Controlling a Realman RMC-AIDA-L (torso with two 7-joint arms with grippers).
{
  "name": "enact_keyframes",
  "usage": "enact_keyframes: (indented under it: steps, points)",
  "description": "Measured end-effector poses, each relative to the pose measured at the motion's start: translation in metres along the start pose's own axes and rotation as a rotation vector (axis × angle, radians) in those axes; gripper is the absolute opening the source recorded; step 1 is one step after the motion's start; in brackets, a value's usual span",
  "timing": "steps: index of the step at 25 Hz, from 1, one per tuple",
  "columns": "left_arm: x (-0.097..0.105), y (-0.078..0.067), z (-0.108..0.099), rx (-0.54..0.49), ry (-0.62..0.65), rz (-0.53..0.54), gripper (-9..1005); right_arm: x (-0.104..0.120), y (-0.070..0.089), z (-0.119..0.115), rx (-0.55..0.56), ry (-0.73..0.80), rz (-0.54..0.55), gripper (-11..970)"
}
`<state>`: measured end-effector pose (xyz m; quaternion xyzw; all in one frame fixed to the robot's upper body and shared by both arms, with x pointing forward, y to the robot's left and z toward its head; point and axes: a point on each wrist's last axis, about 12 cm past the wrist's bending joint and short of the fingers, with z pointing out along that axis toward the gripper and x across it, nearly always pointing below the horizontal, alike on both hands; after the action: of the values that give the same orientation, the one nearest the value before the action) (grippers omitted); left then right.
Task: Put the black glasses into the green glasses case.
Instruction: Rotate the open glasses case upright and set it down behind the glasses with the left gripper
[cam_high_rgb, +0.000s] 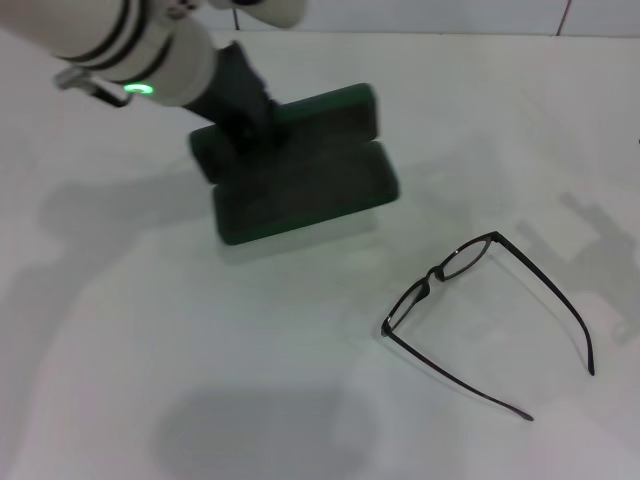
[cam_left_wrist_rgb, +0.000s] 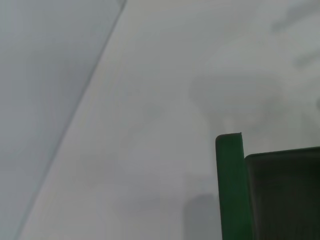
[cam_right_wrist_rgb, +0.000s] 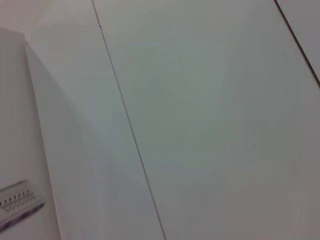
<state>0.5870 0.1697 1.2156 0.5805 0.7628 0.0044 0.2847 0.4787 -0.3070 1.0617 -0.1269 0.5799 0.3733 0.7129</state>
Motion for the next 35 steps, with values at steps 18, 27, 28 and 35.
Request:
enact_keyframes:
  steps: [18, 27, 28, 35]
  points:
    - [-0.047, -0.028, 0.081, -0.018, -0.068, 0.205, 186, 0.008, 0.009, -0.020, 0.032, 0.008, 0.049, 755]
    - [-0.054, -0.044, 0.095, -0.054, -0.103, 0.300, 191, 0.007, 0.008, -0.018, 0.026, 0.005, 0.048, 754]
    - [-0.054, -0.045, 0.097, -0.057, -0.098, 0.309, 192, 0.007, 0.008, -0.018, 0.025, 0.005, 0.049, 754]
    - [-0.053, -0.045, 0.098, -0.059, -0.094, 0.308, 201, 0.007, 0.008, -0.020, 0.030, 0.006, 0.050, 754]
